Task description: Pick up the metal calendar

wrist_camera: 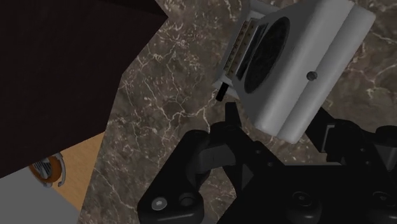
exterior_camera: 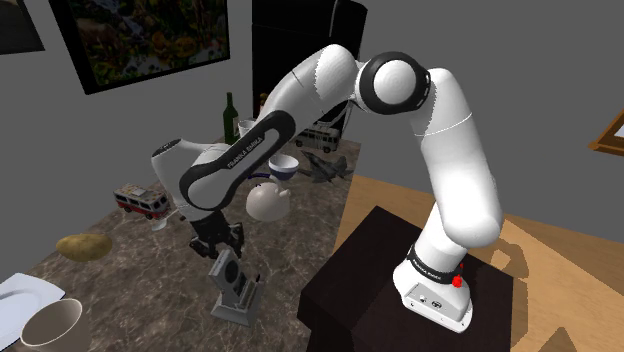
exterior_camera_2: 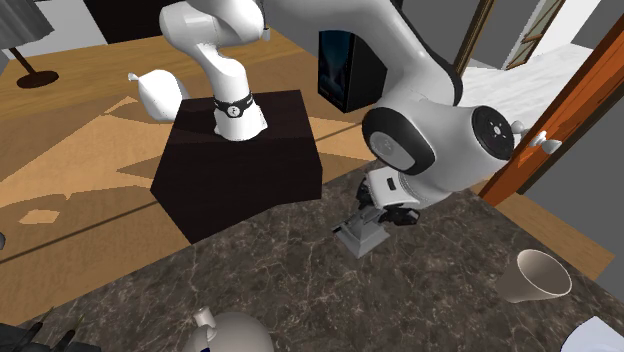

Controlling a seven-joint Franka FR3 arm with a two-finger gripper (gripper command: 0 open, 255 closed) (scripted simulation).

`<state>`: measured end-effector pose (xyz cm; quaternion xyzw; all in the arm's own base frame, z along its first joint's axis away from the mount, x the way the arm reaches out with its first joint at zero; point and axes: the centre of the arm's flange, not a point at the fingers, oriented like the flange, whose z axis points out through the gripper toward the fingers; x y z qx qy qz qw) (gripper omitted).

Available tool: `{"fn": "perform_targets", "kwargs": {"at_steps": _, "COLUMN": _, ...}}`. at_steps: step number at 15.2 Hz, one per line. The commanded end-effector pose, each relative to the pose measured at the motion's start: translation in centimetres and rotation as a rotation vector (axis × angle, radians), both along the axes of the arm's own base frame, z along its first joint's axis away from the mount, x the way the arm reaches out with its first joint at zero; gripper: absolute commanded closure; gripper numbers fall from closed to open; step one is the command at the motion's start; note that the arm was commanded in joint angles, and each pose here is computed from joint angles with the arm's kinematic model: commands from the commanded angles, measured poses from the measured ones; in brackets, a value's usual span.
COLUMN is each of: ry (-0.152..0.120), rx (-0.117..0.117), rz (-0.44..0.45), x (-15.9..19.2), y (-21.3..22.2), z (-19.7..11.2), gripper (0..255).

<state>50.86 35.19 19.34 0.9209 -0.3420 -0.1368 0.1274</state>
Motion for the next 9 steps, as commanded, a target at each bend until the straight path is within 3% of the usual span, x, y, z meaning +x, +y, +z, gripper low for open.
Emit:
{"fn": "perform_targets", "kwargs": {"at_steps": 1, "ry": -0.001, "rx": 0.000, "rz": 0.000, "x": 0.0, "y": 0.0, "z": 1.1, "gripper": 255}}
{"fn": "perform_targets", "kwargs": {"at_steps": 9, "ry": -0.001, "rx": 0.000, "rz": 0.000, "x": 0.0, "y": 0.0, "z": 5.3, "gripper": 255}}
